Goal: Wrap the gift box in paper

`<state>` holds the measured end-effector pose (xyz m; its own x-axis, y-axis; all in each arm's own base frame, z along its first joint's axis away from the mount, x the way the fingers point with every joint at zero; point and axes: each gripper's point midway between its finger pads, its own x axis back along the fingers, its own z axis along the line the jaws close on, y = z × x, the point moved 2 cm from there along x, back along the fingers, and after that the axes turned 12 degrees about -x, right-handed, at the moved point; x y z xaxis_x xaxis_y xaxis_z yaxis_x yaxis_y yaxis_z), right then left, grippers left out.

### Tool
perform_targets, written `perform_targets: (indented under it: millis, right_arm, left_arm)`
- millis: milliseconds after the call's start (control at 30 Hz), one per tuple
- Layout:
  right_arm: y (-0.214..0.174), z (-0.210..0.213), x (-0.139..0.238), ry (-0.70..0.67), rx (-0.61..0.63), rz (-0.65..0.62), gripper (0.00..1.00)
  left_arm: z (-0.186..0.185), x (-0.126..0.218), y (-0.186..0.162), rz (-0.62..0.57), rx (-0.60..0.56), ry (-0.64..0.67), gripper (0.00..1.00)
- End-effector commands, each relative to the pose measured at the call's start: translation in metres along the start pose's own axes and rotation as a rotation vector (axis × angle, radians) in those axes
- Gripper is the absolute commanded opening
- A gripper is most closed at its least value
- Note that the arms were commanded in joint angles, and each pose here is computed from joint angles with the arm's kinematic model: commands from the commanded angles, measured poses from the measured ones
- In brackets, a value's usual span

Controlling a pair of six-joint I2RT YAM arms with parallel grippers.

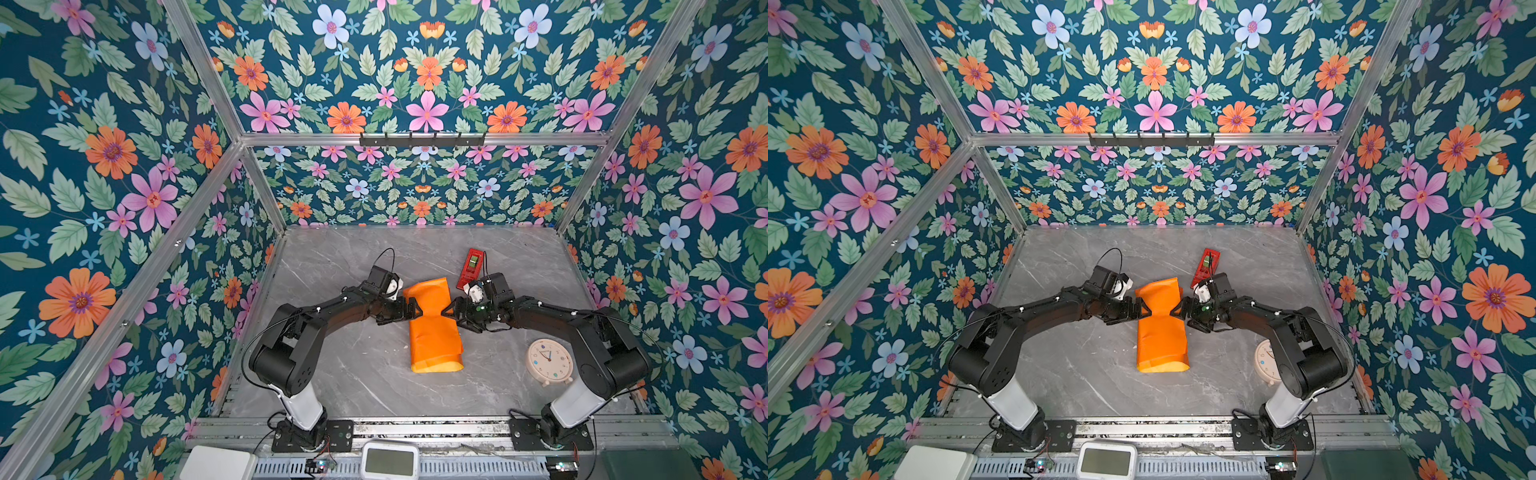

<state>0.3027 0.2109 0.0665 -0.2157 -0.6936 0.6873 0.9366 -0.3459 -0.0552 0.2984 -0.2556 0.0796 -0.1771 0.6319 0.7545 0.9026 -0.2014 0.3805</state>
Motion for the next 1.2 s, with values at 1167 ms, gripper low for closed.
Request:
perform_targets:
  millis: [1167]
  right_arm:
    - [0.013, 0.022, 0.047, -0.073, 0.013, -0.043, 0.86]
  left_arm:
    - [0.034, -0.016, -0.061, 0.244, -0.02, 0.129, 0.95]
